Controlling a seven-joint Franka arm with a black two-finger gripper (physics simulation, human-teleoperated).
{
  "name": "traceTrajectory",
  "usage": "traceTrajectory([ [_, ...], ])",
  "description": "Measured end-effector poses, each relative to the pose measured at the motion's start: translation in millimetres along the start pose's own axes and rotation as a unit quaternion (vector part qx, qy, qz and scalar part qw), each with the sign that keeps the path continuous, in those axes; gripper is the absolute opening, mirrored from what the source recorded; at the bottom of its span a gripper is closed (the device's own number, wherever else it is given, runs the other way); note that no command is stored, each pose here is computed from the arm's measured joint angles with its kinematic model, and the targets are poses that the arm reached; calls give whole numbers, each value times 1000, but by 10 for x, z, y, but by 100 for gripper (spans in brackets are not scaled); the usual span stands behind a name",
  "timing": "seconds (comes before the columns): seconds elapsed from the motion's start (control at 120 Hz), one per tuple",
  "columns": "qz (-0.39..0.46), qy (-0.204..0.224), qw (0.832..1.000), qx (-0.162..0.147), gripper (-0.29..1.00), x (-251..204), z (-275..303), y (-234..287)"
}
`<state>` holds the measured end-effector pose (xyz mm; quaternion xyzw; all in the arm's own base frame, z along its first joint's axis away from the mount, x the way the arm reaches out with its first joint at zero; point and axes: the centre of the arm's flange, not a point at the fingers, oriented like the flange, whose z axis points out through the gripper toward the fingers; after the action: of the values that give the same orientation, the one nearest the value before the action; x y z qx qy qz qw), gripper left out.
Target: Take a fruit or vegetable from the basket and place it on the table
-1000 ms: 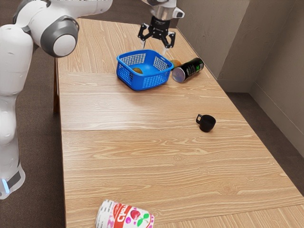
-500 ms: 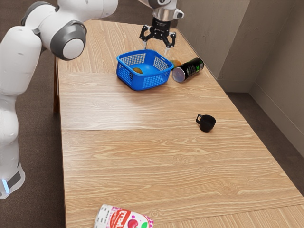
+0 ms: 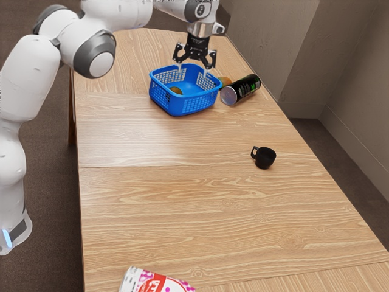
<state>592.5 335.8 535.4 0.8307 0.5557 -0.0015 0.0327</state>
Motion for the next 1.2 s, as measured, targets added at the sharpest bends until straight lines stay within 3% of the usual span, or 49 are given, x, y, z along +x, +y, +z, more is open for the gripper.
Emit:
traceTrajectory([
  [0.592, 5, -22, 1000, -11, 70, 265, 433, 37],
  [0.883, -9, -24, 999, -18, 70, 441, 431, -192],
  [1.2, 8, -32, 999, -19, 70, 290, 512, -109],
])
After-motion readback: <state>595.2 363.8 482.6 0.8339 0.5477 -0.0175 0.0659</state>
